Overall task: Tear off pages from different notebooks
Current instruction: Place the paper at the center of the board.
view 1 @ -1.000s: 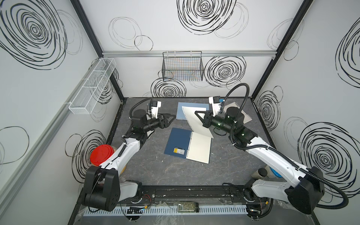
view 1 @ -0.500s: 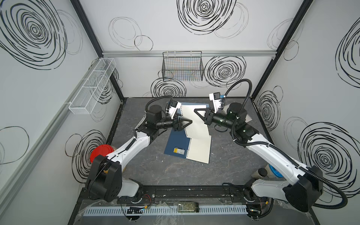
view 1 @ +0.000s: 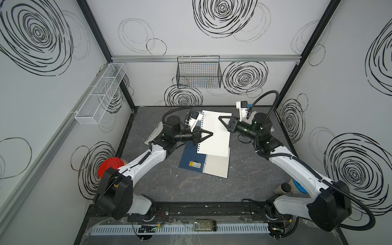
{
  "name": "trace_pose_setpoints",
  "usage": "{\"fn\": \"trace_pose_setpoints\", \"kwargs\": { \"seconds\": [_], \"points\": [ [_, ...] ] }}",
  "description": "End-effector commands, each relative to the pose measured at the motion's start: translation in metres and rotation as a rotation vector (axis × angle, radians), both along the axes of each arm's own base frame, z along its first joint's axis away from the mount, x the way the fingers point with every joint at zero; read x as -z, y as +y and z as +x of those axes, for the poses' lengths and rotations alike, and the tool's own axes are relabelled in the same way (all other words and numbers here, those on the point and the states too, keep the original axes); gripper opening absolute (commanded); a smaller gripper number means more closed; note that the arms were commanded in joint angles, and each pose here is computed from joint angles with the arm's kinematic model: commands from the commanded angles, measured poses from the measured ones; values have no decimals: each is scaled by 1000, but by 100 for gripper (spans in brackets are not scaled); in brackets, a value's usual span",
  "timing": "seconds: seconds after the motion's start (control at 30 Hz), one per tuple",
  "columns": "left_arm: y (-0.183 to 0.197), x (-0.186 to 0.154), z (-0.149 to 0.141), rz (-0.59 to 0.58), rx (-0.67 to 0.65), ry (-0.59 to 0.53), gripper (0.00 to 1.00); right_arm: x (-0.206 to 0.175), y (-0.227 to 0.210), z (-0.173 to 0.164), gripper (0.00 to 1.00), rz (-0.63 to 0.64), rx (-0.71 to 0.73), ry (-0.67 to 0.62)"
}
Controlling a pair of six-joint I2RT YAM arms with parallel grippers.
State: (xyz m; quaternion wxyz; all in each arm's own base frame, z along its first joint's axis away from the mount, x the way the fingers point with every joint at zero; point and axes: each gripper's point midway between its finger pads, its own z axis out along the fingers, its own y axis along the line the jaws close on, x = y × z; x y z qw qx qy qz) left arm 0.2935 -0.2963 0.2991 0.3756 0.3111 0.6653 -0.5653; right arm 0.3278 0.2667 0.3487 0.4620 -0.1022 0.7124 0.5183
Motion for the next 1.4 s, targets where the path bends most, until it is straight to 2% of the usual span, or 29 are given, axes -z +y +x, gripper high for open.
{"fn": "trace_pose_setpoints", "kwargs": {
  "seconds": [0.0,0.07,0.1,0.17,0.23,0.3,0.43,0.57,0.73,1.03,1.37],
  "points": [
    [2,-16,2,-37,5,-35,7,-16,-6,-3,0,39,11,-42],
    [2,-14,8,-31,-10,-9,1,-16,-7,-4,0,36,7,-45],
    [2,-11,13,-11,-34,22,0,-15,-6,-5,4,32,-2,-44],
    [7,-3,32,30,-109,97,0,-13,-4,-5,21,16,-15,-36],
    [11,-5,47,16,-142,182,0,-9,-6,-2,37,-5,5,-14],
    [23,-3,67,-2,-218,277,0,-6,-11,0,47,-14,37,-11],
    [61,11,104,-42,-383,458,0,-5,-24,0,60,-16,96,-20],
    [92,34,126,-67,-499,582,0,-2,-33,-5,64,-18,123,-20],
    [129,66,148,-71,-619,676,0,1,-42,-13,65,-28,145,-20],
    [207,104,195,-6,-823,710,0,7,-56,-30,65,-36,174,-17],
    [293,165,255,51,-1011,785,0,23,-65,-45,66,-30,184,15]
  ]
}}
